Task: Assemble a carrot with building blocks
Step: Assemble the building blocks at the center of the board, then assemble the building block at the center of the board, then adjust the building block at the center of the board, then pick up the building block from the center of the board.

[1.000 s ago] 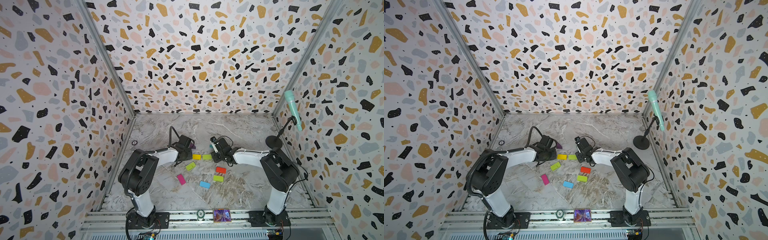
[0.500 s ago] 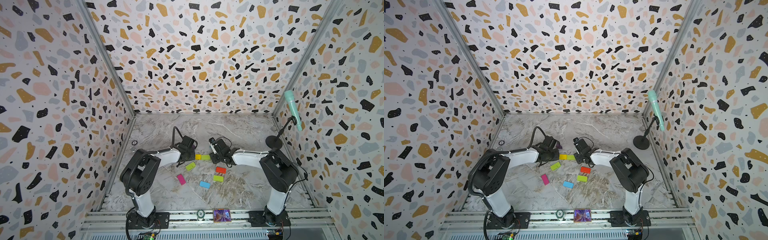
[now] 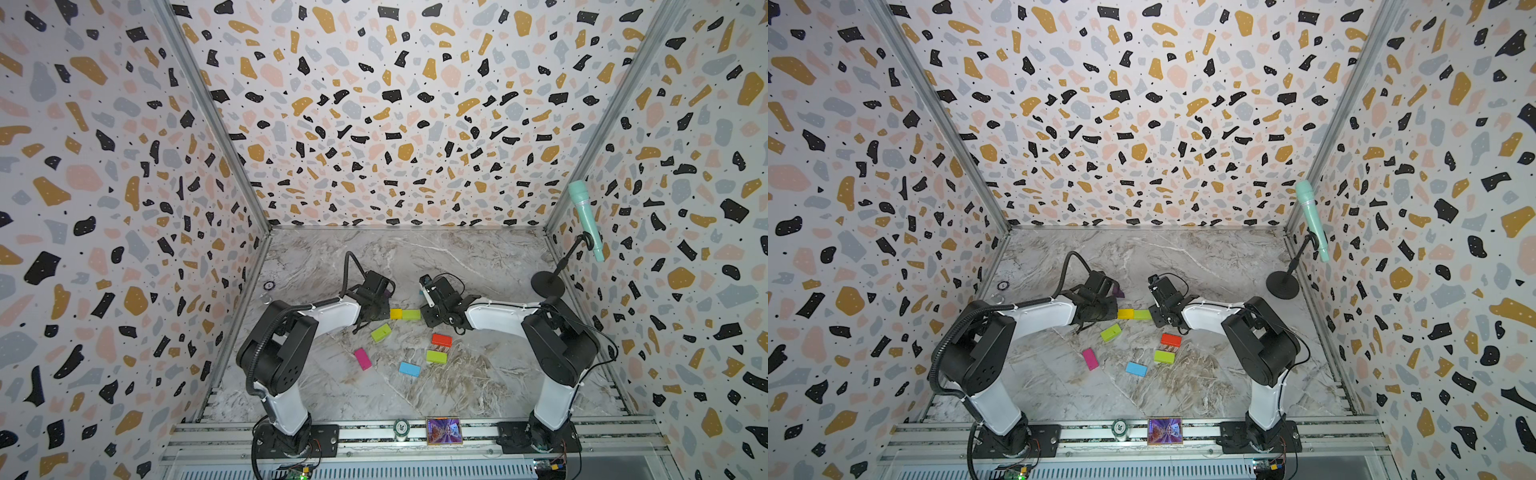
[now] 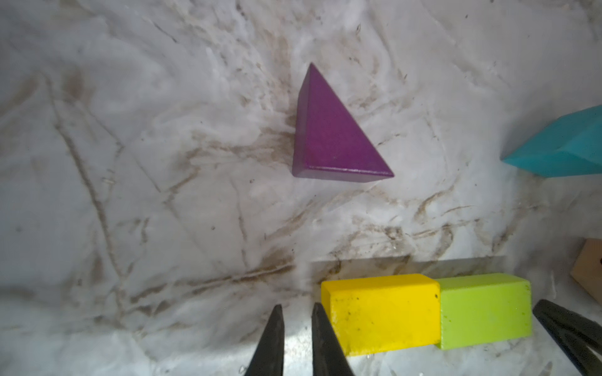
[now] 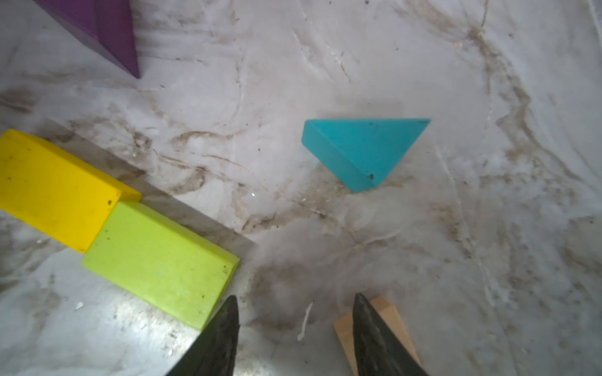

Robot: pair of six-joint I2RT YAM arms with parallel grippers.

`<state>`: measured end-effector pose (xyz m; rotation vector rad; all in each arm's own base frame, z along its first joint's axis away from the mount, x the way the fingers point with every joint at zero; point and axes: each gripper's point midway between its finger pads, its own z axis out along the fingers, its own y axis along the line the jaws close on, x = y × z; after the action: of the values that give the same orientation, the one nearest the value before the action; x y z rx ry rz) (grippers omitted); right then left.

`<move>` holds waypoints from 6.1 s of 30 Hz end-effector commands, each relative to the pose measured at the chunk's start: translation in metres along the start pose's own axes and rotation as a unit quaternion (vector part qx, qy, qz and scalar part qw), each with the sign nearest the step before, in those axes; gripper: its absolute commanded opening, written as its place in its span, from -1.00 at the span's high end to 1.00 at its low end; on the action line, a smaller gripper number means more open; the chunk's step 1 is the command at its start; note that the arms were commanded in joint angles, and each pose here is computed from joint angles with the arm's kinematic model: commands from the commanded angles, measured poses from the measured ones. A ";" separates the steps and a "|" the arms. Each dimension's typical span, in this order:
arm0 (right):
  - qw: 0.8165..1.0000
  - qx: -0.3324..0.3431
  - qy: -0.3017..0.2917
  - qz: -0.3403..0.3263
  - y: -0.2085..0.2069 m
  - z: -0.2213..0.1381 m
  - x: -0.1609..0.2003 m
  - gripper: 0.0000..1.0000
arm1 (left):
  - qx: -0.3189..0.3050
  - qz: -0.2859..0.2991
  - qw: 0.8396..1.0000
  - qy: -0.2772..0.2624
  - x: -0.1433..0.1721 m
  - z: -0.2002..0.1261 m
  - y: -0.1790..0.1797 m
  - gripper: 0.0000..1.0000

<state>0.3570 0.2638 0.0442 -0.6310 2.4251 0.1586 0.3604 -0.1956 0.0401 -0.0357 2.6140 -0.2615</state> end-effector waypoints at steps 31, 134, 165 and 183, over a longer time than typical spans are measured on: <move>0.992 -0.050 -0.066 0.094 -0.038 -0.043 -0.045 -0.15 | -0.024 0.022 0.999 -0.011 -0.085 0.054 -0.011 0.18; 0.972 -0.060 0.022 0.228 -0.006 0.025 -0.056 0.15 | 0.056 -0.048 0.993 -0.088 -0.089 -0.031 0.010 0.21; 0.989 -0.118 -0.031 0.083 -0.019 -0.031 -0.039 -0.25 | 0.061 -0.023 0.996 -0.069 -0.075 -0.035 0.010 0.24; 0.998 -0.070 0.001 -0.006 -0.028 0.021 -0.029 -0.27 | 0.053 -0.028 0.996 -0.064 -0.077 -0.035 0.011 0.23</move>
<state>0.3883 0.2530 0.0325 -0.6735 2.4801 0.3767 0.4097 -0.1748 0.0933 -0.0917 2.4887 -0.4077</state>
